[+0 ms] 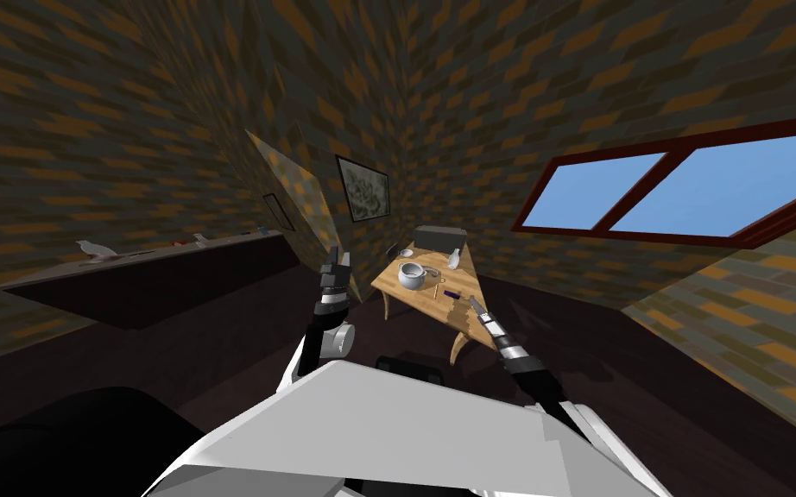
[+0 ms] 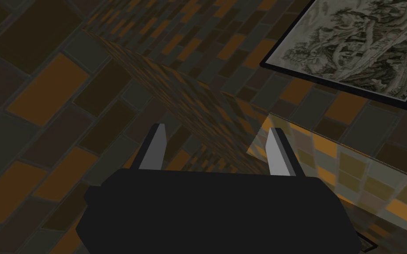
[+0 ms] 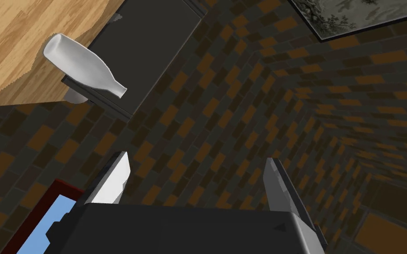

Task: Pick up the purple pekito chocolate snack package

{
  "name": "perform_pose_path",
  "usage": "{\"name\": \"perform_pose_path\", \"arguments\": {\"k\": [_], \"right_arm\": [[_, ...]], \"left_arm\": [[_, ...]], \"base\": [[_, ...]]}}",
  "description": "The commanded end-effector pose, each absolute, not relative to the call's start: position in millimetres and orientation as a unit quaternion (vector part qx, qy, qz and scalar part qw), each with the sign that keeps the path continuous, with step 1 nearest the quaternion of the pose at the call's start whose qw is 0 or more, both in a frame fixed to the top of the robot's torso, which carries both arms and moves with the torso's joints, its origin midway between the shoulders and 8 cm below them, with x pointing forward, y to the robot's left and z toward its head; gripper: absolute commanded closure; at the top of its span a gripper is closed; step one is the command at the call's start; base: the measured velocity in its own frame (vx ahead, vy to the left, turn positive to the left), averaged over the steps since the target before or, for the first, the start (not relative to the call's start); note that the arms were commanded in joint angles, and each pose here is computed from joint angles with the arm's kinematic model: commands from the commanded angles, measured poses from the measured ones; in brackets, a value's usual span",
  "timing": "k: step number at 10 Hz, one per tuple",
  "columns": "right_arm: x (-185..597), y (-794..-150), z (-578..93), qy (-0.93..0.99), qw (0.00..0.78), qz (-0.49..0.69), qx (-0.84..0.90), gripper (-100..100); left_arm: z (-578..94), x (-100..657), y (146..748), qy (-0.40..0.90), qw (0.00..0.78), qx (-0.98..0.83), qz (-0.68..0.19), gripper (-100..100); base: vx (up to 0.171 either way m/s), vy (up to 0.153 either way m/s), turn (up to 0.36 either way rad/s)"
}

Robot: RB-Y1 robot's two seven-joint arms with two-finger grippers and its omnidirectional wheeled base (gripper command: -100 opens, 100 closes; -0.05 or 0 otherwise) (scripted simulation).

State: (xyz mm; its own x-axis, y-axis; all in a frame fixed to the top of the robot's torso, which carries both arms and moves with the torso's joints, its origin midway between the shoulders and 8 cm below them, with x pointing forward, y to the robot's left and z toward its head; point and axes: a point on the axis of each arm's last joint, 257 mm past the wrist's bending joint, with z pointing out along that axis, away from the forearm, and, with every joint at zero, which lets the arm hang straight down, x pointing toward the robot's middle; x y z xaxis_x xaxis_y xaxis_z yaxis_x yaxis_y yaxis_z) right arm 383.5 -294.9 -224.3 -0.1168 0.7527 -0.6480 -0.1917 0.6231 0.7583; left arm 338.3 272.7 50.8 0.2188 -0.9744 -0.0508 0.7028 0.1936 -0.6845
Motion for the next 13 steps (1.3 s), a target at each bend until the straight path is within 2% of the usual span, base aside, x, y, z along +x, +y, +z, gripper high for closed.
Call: {"name": "perform_pose_path", "arguments": {"k": [1, 7, 9, 13], "right_arm": [[382, -302, -251, 0.678, 0.612, 0.352, 0.204, -100], [368, -319, -317, 0.758, 0.563, 0.290, 0.157, -100], [353, -335, -359, 0.804, 0.526, 0.250, 0.123, -100], [333, -360, -397, 0.850, 0.482, 0.199, 0.070, -100]], "left_arm": [[51, 338, 273, 0.249, 0.731, -0.273, -0.573, 0], [51, 338, 273, 0.249, 0.731, -0.273, -0.573, 0], [51, 338, 273, 0.249, 0.731, -0.273, -0.573, 0], [51, 338, 273, 0.249, 0.731, -0.273, -0.573, 0]], "base": [[-0.007, 0.011, 0.051], [-0.002, 0.008, 0.068], [0.005, 0.010, 0.172], [0.010, 0.003, 0.125]]}}
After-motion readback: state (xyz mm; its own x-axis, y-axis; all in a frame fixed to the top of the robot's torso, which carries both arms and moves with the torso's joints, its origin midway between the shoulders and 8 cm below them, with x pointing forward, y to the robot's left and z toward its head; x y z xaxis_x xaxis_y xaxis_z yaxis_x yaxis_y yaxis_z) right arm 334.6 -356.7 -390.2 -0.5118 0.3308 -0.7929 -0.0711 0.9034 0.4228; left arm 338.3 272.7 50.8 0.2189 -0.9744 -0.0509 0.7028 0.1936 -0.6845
